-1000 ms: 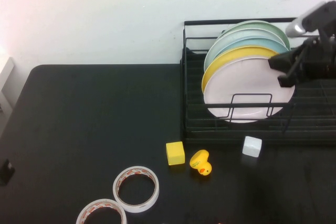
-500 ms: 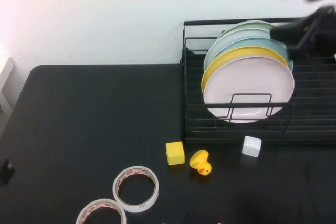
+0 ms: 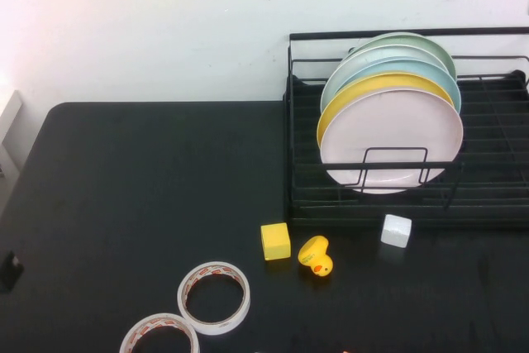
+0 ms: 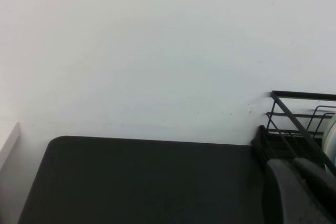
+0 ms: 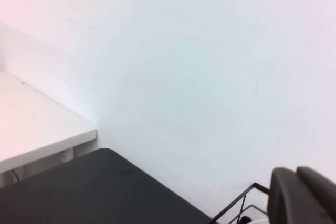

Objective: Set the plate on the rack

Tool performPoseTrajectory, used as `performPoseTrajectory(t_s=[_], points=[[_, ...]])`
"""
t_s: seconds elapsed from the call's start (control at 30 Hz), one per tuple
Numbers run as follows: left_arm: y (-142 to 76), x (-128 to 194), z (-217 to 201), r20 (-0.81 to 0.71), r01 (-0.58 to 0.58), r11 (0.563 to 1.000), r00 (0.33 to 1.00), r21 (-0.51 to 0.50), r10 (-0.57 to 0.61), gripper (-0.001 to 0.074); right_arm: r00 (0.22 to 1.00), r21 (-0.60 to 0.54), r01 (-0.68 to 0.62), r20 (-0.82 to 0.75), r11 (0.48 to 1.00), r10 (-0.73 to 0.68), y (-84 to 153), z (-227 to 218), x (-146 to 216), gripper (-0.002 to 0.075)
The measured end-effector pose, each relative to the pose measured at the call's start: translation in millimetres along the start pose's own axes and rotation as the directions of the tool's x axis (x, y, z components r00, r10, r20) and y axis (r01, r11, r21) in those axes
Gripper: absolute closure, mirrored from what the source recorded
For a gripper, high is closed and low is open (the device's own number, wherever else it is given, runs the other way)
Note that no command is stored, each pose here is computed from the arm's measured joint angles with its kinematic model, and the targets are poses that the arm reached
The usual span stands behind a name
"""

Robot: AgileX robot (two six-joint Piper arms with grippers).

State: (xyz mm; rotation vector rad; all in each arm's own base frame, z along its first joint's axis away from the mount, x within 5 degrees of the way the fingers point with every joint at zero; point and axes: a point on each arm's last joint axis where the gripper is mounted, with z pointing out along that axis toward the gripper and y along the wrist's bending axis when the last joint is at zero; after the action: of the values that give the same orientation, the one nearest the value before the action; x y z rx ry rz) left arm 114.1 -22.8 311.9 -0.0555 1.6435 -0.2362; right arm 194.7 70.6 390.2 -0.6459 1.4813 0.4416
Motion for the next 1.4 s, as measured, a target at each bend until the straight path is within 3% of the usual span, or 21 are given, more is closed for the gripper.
performPoseTrajectory(t_s=[0.33, 0.47, 0.67, 1.0, 1.4], points=[[0.0, 0.0, 0.0, 0.0, 0.003, 1.0, 1.0, 0.0, -0.003, 0.0737, 0.996, 0.005, 0.048, 0.071, 0.999, -0.049, 47.2, -63.1, 21.6, 0.0728], [0.0, 0.0, 0.0, 0.0, 0.003, 1.0, 1.0, 0.0, -0.003, 0.0737, 0.982, 0.006, 0.14, 0.13, 0.99, -0.14, 68.7, -91.5, 23.2, 0.0728], [0.0, 0.0, 0.0, 0.0, 0.003, 1.0, 1.0, 0.0, -0.003, 0.0737, 0.979, -0.026, 0.181, 0.096, 0.983, -0.178, 91.0, -114.3, 52.0, 0.0728], [0.0, 0.0, 0.0, 0.0, 0.003, 1.0, 1.0, 0.0, -0.003, 0.0737, 0.982, 0.121, 0.148, 0.1, 0.982, -0.16, 92.2, -128.4, 85.1, 0.0728], [0.0, 0.0, 0.0, 0.0, 0.003, 1.0, 1.0, 0.0, -0.003, 0.0737, 0.977, 0.376, 0.184, 0.033, 0.908, -0.211, 72.7, -136.2, 102.2, 0.0728]])
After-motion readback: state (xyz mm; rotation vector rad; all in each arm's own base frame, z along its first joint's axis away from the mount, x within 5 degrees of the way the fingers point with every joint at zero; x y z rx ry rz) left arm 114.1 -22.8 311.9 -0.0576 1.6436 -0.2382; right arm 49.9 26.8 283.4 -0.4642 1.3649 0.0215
